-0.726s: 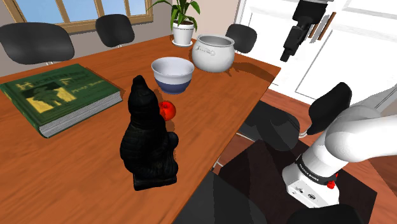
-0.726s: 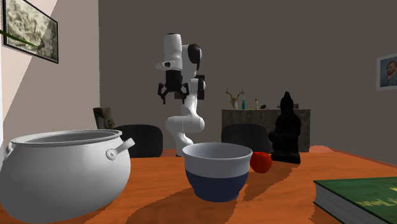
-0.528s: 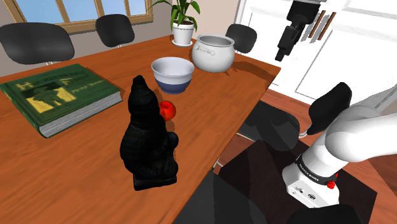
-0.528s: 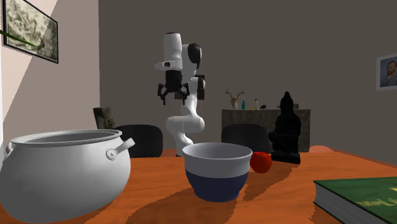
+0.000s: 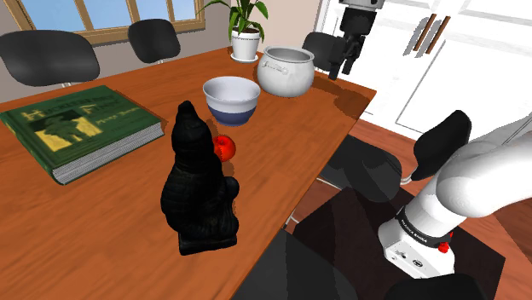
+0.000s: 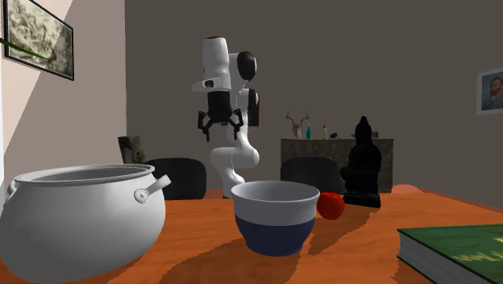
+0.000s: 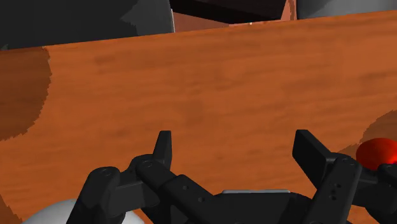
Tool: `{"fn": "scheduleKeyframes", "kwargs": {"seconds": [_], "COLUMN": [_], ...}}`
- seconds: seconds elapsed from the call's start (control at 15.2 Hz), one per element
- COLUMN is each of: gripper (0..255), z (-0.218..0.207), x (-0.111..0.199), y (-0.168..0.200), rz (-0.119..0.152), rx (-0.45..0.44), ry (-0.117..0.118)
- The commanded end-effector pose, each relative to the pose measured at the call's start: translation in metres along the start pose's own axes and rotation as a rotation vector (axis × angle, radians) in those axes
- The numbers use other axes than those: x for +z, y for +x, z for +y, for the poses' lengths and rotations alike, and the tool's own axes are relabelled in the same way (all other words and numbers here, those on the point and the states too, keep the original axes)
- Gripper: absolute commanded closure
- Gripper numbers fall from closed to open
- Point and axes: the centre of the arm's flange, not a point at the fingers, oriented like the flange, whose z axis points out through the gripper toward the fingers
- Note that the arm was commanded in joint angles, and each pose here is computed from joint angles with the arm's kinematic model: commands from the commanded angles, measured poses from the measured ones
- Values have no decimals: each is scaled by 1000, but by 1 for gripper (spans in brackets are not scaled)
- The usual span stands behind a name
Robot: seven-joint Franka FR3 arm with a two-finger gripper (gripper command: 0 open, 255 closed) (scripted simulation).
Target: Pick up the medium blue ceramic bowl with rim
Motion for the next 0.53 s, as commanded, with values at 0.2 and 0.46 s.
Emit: {"fn": "scheduleKeyframes", "kwargs": {"seconds": [0.2,0.46], "gripper": [0,0], "z": [-7,-12], "x": [19,33], "y": [65,116], "rz": [-10,-19], "rx": [2,3], "ry": [33,59]}}
